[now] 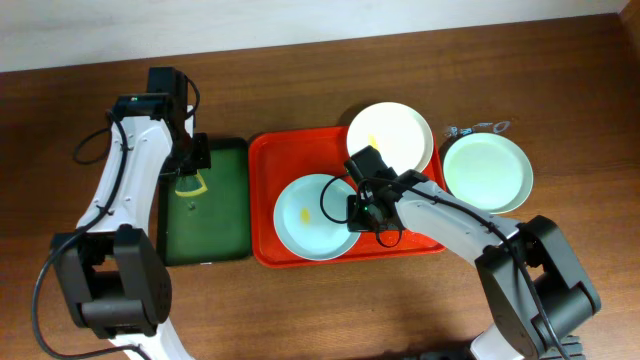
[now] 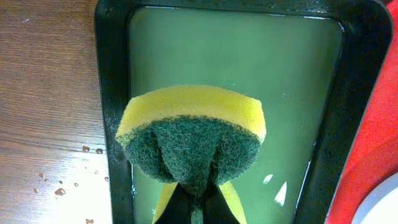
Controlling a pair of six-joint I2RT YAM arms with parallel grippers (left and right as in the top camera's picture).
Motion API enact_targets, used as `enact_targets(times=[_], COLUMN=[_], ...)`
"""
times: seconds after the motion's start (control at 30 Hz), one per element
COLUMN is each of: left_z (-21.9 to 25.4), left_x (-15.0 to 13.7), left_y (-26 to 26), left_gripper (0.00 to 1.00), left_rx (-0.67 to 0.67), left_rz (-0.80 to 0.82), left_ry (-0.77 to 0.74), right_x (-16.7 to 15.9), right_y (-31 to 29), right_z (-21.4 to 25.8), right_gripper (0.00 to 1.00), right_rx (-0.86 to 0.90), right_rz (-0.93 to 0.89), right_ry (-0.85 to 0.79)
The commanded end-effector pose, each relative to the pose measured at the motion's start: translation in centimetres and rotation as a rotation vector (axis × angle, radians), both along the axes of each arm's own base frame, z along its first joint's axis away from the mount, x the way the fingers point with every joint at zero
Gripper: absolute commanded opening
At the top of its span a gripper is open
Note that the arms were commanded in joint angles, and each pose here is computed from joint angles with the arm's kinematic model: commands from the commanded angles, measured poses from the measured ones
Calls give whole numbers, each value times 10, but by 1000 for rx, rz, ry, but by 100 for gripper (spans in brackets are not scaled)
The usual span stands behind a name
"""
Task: Clean dirty plates on tray and stack at the side
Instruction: 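Carry the sponge with the left gripper onto the light blue plate, then scrub the light blue plate with the sponge while right gripper holds rim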
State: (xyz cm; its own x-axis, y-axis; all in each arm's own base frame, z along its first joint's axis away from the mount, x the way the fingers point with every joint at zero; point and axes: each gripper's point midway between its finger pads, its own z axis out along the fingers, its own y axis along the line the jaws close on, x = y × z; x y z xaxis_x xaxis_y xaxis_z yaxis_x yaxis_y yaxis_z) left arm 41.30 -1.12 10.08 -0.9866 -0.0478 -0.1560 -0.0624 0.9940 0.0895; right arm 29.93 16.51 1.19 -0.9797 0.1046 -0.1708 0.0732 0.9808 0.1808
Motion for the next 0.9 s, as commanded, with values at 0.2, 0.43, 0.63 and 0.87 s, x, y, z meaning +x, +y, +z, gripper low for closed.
enact_targets(times=[0.2,0.43,0.63,0.87], left_z=[7,7,4,-17], left_x=[6,-3,-23,-50], left_y=[-26,-72,-126,-172], left_gripper=[0,0,0,0], left_rx=[-48,-67,-199,-206], left_rz=[-96,-198,-241,-265], left_ry=[-33,-23,26,60], right_x=[-1,6,14,15], right_y=[7,13,-1,-3], right_z=[-2,2,2,2], right_gripper=[4,21,4,4], right_rx=[27,119,130,163], right_rz=[31,-89,-198,-340], right_ry=[0,18,28,61])
